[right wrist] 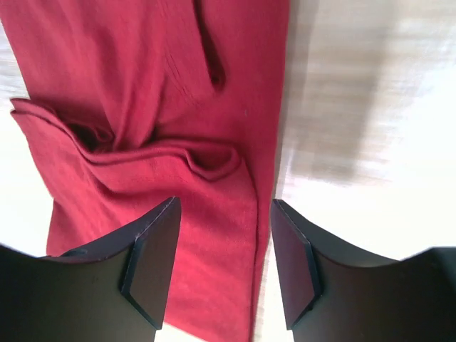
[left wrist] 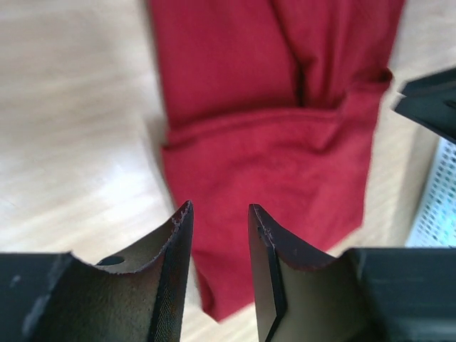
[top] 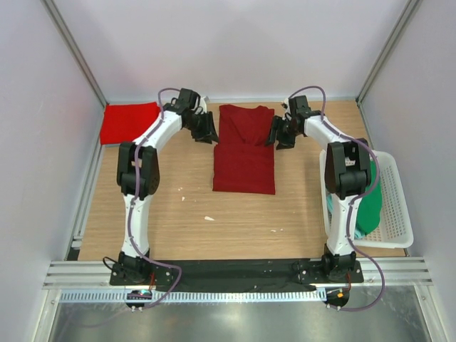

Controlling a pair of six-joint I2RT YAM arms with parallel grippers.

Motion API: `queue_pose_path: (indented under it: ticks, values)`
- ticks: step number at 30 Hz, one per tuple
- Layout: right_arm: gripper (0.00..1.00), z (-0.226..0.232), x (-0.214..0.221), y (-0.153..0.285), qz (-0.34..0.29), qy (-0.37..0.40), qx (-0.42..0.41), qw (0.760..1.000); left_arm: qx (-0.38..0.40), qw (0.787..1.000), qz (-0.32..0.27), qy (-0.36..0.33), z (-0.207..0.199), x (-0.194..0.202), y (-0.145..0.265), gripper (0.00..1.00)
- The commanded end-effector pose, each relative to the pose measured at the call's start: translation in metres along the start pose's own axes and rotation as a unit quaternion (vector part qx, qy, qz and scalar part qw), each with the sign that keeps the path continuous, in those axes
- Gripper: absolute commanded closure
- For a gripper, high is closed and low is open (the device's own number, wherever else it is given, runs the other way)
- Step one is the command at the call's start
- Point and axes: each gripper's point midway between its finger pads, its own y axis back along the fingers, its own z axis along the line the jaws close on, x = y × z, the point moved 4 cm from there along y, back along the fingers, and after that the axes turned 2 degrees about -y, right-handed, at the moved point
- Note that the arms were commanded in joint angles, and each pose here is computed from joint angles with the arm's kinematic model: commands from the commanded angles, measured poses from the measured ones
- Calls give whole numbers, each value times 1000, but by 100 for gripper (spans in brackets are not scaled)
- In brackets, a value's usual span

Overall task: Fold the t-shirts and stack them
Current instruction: Fold the tshirt

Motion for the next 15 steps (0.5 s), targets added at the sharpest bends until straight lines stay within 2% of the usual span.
queue_pose_path:
  ticks: [1, 10, 15]
  values:
    - [41, 12, -25, 12, -36, 54, 9, 998, -28, 999, 13, -28, 18, -6, -12, 62]
    - [51, 12, -21, -8, -10, 60, 12, 998, -33, 999, 42, -4, 32, 2, -38, 62]
    - [52, 15, -17, -13, -4, 64, 13, 998, -5, 999, 40, 12, 28, 2, -46, 62]
